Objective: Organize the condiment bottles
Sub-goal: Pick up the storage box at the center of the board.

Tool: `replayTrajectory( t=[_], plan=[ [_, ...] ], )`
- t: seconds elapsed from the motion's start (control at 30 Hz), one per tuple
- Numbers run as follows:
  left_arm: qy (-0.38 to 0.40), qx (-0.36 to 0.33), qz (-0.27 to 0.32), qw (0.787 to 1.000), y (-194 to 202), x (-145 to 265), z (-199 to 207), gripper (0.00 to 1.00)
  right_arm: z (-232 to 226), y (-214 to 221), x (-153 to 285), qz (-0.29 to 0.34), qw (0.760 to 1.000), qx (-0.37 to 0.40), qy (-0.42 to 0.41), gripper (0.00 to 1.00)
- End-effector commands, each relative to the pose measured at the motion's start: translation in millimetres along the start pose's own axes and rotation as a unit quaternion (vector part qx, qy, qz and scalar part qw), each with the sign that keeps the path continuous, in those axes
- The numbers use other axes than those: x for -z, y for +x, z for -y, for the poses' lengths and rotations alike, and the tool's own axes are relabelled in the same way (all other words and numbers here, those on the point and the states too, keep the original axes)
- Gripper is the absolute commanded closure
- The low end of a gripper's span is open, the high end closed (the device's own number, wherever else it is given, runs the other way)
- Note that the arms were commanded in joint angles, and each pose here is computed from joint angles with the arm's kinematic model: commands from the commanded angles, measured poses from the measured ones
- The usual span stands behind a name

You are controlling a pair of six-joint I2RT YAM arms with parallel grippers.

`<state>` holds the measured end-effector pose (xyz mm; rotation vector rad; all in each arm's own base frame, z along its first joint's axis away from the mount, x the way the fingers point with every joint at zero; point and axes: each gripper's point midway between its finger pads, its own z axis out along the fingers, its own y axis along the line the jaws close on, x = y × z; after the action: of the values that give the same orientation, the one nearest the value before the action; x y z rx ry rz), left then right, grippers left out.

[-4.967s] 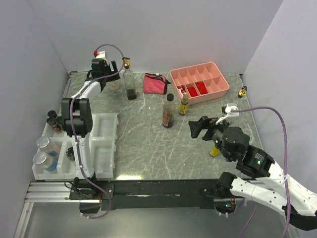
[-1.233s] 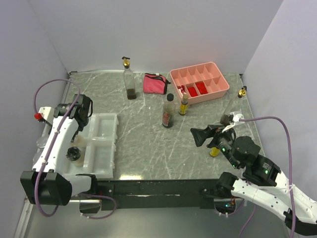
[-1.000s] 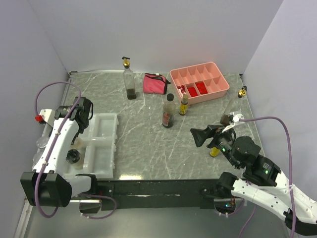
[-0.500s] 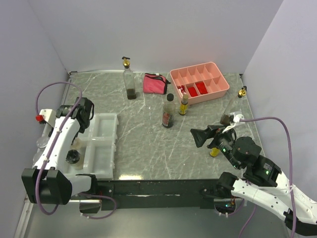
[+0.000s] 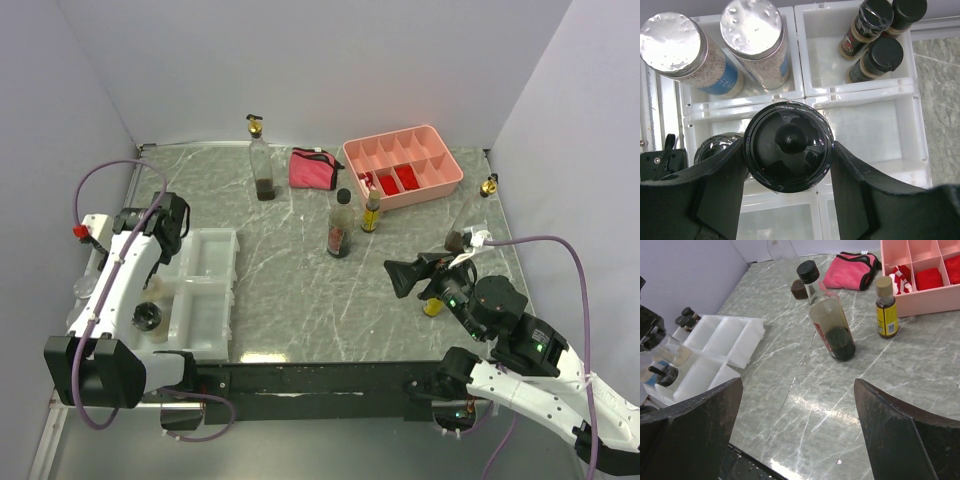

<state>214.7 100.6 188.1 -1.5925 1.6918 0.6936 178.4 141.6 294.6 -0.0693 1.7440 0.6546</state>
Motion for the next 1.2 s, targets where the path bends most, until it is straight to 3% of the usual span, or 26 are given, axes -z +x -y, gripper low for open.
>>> replayTrajectory(
  t=[0.0, 0.57, 0.73, 1.0, 1.07, 1.17],
  plan=[
    [0.0, -0.024, 0.012, 1.0, -6.3, 2.3, -5.4, 0.99, -3.1, -9.8, 1.6, 0.015, 1.0, -0.013, -0.005, 0.0],
    [-0.014, -0.029, 0.008, 0.999, 2.5, -4.4, -15.2, 0.99, 1.9, -5.4, 10.7, 0.019, 1.0, -0.023, -0.011, 0.0],
    [-0.011, -0.004, 0.016, 1.0, -1.3, -4.1, -15.4, 0.99, 6.3, -5.7, 12.9, 0.017, 1.0, -0.02, -0.001, 0.0],
    [-0.047, -0.024, -0.013, 0.999, 25.1, -15.1, -5.2, 0.99, 8.7, -1.6, 16.3, 0.016, 0.999, -0.027, -0.003, 0.0],
    [-0.058, -0.029, -0.02, 0.998, 33.0, -18.4, -4.2, 0.96, 9.7, -3.3, 17.7, 0.02, 0.999, -0.027, -0.003, 0.0],
    [-0.066, -0.024, -0.021, 0.997, 37.7, -21.4, -5.8, 0.82, 9.4, -5.0, 19.4, 0.023, 0.999, -0.026, -0.006, 0.0]
  ],
)
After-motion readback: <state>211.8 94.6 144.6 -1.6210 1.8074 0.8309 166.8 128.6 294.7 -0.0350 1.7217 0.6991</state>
